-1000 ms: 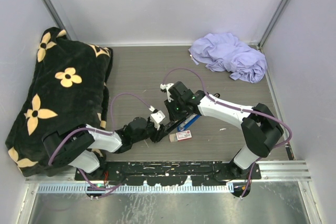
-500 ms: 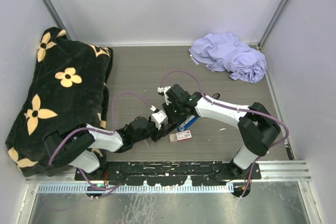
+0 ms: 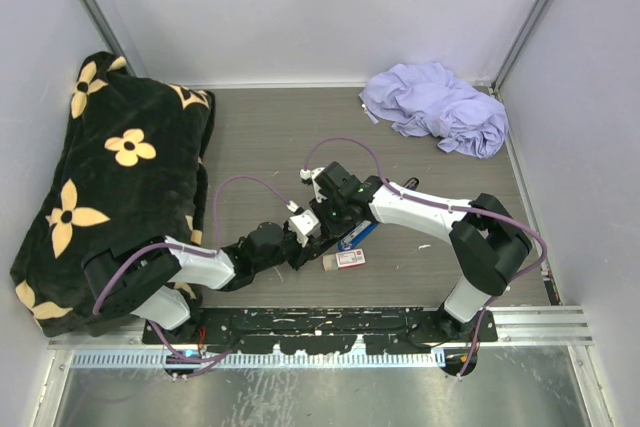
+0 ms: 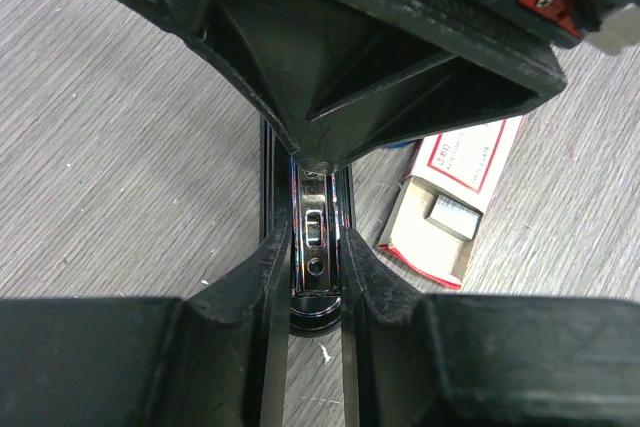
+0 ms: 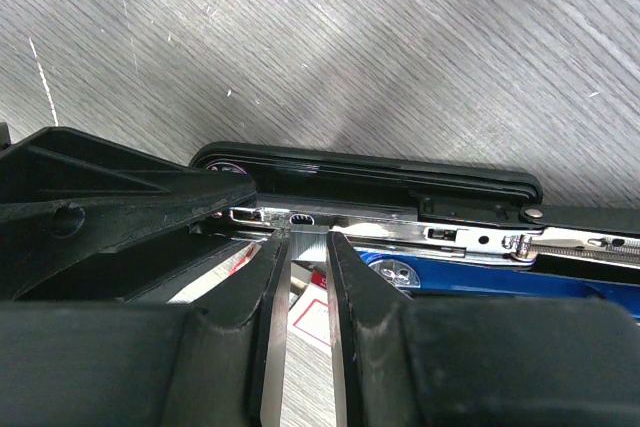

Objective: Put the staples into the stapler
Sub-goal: Pick up the staple from the center of the board.

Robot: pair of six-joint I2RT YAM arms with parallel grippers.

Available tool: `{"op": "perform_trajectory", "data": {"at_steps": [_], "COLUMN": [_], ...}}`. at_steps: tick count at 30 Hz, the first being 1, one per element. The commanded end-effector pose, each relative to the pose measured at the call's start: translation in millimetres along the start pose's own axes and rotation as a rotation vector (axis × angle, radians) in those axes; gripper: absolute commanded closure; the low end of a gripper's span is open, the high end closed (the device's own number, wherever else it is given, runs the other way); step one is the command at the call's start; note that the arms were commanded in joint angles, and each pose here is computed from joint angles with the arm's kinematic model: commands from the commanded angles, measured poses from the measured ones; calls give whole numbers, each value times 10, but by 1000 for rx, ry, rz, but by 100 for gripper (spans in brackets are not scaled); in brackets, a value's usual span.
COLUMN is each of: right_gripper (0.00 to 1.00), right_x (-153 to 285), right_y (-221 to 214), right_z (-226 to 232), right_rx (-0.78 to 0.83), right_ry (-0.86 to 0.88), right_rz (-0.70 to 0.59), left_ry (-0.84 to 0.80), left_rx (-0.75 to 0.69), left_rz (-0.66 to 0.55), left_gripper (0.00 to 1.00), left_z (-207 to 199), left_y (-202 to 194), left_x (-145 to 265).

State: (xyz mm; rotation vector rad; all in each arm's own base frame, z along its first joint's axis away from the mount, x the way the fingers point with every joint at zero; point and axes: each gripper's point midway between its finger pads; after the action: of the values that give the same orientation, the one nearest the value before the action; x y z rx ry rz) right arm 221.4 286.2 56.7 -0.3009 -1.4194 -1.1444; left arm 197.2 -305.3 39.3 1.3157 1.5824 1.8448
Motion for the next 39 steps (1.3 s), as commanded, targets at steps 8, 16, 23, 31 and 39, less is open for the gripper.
{"op": "perform_trajectory", "data": {"at_steps": [8,16,23,31,39], "right_gripper": [80,80,80,80,80], "right_x": [12,-11,26,32,-16], "right_y": [132,175,212,233,186], "right_z": [6,-3,-7,-10,-4], "right_rx": [27,46,59,83,89], "right_ry": [-21,-33,-46,-61,-64], "right_rz": [-33,-34,-37,-32,-17], "left_ry": [-22,-24,-26,-24,-25], "left_rx": [-30,-33,-34,-34,-37], "left_rz": [-38,-37,-33,-31,-28], "left_gripper": [81,83,83,84,85], "left_z": [-63,-70,-72,-71,-75], "left_y": [168,168,159,162,157], "left_x": [-53,-55,-55,-58,-60]}}
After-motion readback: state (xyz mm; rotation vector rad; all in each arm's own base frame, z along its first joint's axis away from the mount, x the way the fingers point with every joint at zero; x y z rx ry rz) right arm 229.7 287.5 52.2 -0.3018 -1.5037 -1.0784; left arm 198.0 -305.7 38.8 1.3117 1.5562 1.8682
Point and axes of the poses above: each gripper's point midway between its finger pads, its own x axis back along the fingers, its own z axis along the line the jaws close on, y = z × x, and after that the axes turned 1 degree about -x, right-handed
